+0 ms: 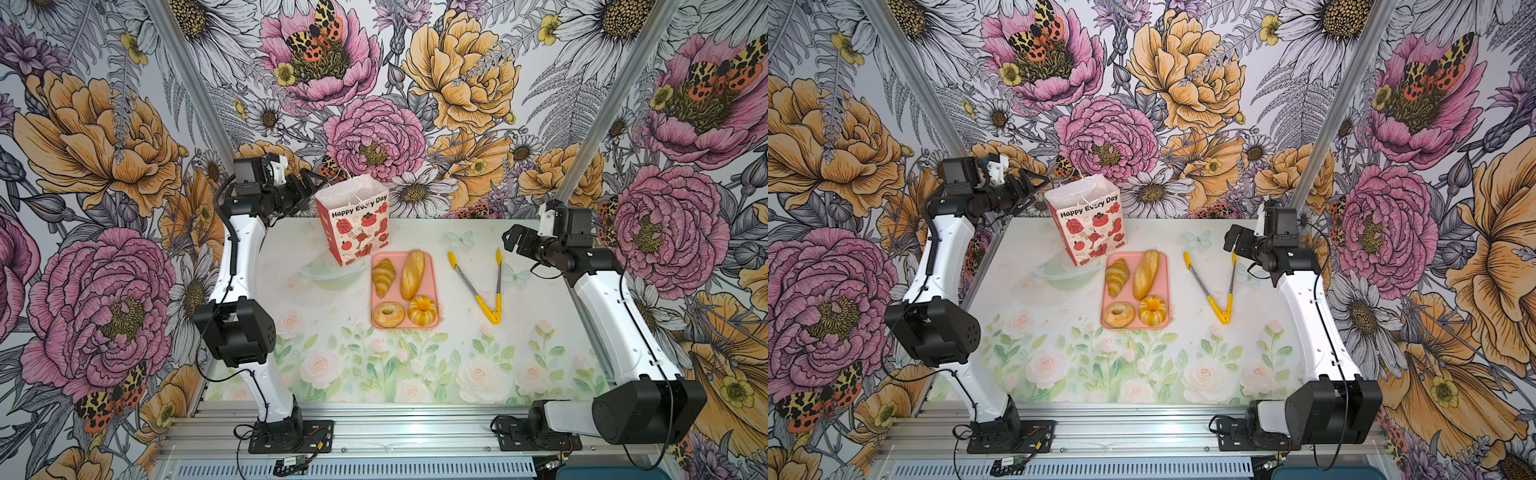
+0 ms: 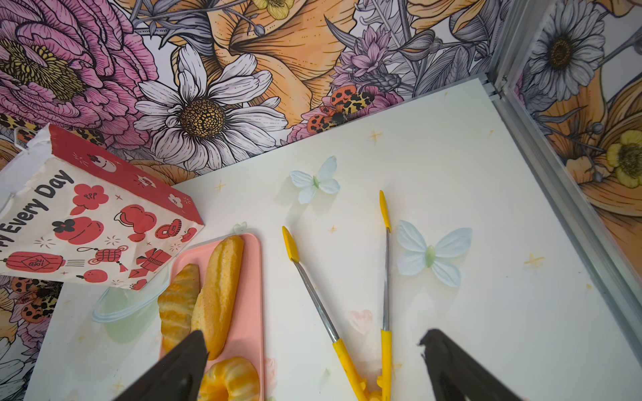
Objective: Pack bread into a paper bag
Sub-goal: Move the paper bag to the center of the board.
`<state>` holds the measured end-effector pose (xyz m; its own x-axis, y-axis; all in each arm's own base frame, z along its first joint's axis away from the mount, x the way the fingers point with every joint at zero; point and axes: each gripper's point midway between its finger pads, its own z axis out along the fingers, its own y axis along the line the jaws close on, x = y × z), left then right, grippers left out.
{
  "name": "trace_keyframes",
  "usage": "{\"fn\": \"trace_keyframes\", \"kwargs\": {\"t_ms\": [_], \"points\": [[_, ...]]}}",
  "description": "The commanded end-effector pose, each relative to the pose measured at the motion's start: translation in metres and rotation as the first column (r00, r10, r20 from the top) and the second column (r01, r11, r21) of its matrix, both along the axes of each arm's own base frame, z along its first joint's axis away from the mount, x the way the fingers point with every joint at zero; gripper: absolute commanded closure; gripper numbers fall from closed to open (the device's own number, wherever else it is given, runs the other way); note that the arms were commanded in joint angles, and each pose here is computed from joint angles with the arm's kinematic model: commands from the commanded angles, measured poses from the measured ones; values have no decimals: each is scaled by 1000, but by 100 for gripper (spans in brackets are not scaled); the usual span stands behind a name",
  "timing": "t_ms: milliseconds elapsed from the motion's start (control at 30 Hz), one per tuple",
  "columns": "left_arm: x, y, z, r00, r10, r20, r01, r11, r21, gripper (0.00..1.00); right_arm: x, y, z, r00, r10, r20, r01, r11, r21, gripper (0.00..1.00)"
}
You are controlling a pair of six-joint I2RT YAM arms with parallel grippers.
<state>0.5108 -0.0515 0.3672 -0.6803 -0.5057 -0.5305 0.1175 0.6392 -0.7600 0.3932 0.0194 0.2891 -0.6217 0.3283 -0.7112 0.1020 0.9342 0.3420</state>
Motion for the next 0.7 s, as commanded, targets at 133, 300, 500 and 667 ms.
{"fn": "trace_keyframes", "kwargs": {"t_ms": [133,300,500,667], "points": [[5,28,29,993,65,94,-86,963,253,2,7,3,10,999,-10,51,10,1000,6,1],[29,62,13,977,192,98,-215,839,499,9,12,7,12,998,-6,61,5,1000,12,1],[46,52,-30,989,146,35,-138,789,599,8,13,7,17,997,-9,74,8,1000,11,1],[53,46,-59,994,107,-19,-71,769,635,10,12,9,15,998,-2,70,1,1000,8,1]]}}
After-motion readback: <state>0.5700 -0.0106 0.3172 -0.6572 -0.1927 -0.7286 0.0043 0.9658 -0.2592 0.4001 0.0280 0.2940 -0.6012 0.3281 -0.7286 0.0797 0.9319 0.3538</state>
